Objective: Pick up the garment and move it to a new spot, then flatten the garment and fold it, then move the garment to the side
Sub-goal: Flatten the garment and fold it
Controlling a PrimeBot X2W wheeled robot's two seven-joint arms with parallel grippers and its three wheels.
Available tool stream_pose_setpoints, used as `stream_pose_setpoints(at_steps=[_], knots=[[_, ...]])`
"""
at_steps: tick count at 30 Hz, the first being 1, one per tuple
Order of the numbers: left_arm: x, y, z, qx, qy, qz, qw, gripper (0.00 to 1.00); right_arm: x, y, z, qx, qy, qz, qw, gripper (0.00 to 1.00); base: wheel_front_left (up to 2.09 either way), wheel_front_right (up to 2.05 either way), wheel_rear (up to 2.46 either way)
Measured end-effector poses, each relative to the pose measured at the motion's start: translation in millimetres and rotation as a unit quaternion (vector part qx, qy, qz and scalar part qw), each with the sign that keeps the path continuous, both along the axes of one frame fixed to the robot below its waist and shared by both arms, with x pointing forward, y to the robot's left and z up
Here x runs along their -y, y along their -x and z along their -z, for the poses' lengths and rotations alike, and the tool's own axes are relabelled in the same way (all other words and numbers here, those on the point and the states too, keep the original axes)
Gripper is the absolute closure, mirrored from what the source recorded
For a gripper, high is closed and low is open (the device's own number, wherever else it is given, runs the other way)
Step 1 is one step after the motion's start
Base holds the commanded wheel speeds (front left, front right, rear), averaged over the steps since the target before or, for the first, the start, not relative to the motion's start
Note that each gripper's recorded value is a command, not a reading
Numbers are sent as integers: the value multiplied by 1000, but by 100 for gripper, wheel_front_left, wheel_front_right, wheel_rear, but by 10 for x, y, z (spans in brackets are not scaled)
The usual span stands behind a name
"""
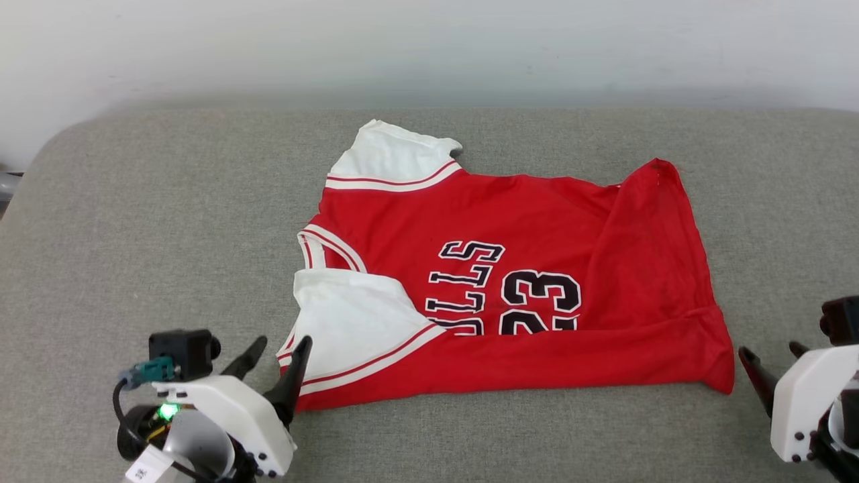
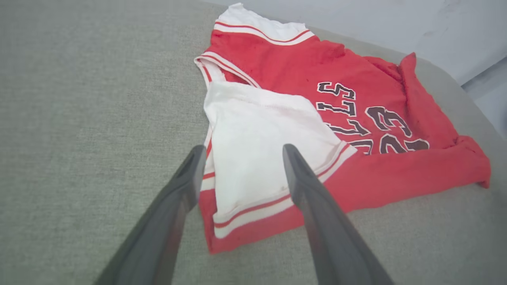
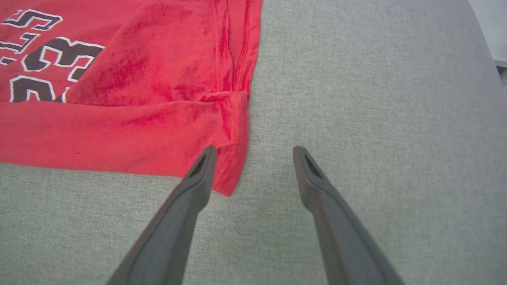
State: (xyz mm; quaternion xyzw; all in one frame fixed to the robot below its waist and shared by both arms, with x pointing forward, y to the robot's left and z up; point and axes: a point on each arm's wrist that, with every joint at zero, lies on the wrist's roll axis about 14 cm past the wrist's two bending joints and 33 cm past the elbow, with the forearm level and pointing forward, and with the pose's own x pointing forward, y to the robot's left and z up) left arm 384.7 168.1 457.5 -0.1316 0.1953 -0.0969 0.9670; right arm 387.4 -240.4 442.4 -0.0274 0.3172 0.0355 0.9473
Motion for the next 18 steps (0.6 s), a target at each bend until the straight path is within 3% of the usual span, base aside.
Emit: stream_pose_setpoints(at_steps=[9, 18], knots=[[64, 380, 363, -118, 8, -8, 993, 0, -25, 247, 81, -39, -21, 35, 998, 0, 0, 0, 0], [-65, 326, 689, -162, -31, -30, 986, 0, -10, 258, 155, -47, -26, 48, 997, 0, 0, 0, 0]])
